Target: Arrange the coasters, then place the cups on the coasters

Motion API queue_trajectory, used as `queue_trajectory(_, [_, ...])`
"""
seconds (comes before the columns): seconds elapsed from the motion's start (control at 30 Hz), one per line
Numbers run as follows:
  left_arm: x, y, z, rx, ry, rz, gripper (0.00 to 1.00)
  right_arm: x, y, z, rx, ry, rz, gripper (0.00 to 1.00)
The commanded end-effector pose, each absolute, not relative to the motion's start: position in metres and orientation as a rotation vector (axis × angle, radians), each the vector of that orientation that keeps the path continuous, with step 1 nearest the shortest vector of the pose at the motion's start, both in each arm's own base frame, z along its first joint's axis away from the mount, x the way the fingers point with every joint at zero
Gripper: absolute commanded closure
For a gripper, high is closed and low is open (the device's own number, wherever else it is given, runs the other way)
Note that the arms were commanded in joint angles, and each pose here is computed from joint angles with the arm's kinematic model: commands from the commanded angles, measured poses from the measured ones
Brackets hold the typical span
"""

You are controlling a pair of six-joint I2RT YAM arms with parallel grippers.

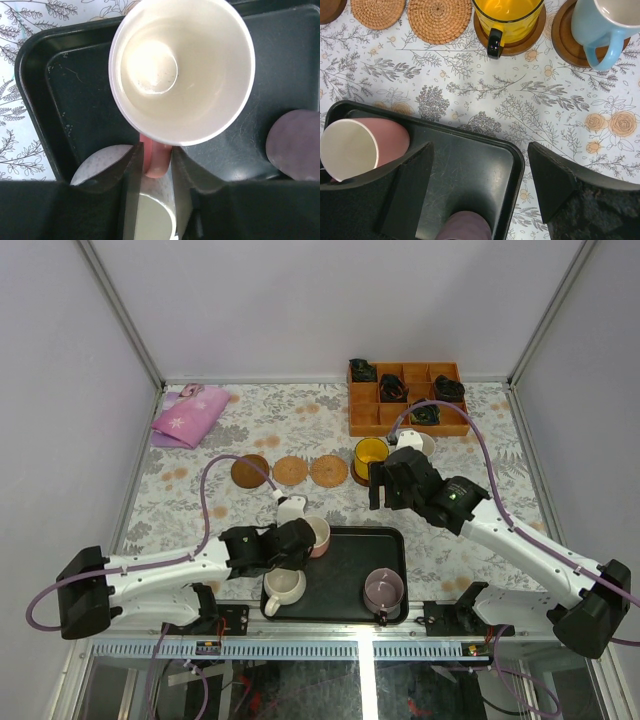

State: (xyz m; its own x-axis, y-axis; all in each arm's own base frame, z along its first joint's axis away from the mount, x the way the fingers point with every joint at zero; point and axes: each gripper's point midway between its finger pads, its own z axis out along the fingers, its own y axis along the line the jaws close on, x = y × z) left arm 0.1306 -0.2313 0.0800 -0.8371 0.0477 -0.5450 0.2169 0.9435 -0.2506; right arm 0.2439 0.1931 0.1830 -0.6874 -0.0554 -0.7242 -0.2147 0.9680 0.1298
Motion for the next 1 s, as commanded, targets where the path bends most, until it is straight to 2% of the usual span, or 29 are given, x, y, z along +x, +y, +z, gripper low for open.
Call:
queue_trajectory(0.0, [0.137,-0.228,0.072,0.157,2.522,-0.355,0.79,0.243,0.197,0.186,-0.206,2.31,0.286,0.17])
queue_trajectory(0.1, [0.138,-0.227,0.072,0.142,2.516,-0.35,0.98,0.243,0.196,0.185,-0.213,2.313,0.282,0.17])
queue_trajectory(0.13, [0.139,-0.228,0.074,0.14,2.511,-0.355,1.0,0.243,0.196,0.185,-0.215,2.312,0.28,0.17])
queue_trajectory(0.33, [0.155,-0.23,0.109,0.122,2.406,-0.358,1.0,0.246,0.197,0.191,-0.227,2.285,0.28,0.17])
queue_trajectory(0.67, [0.212,-0.243,0.188,0.206,2.151,-0.196,1.0,0.258,0.191,0.197,-0.192,2.246,0.211,0.18])
queue_trajectory(0.97, [0.294,-0.259,0.193,0.05,2.13,-0.365,1.0,0.291,0.166,0.22,-0.071,2.179,0.078,0.21])
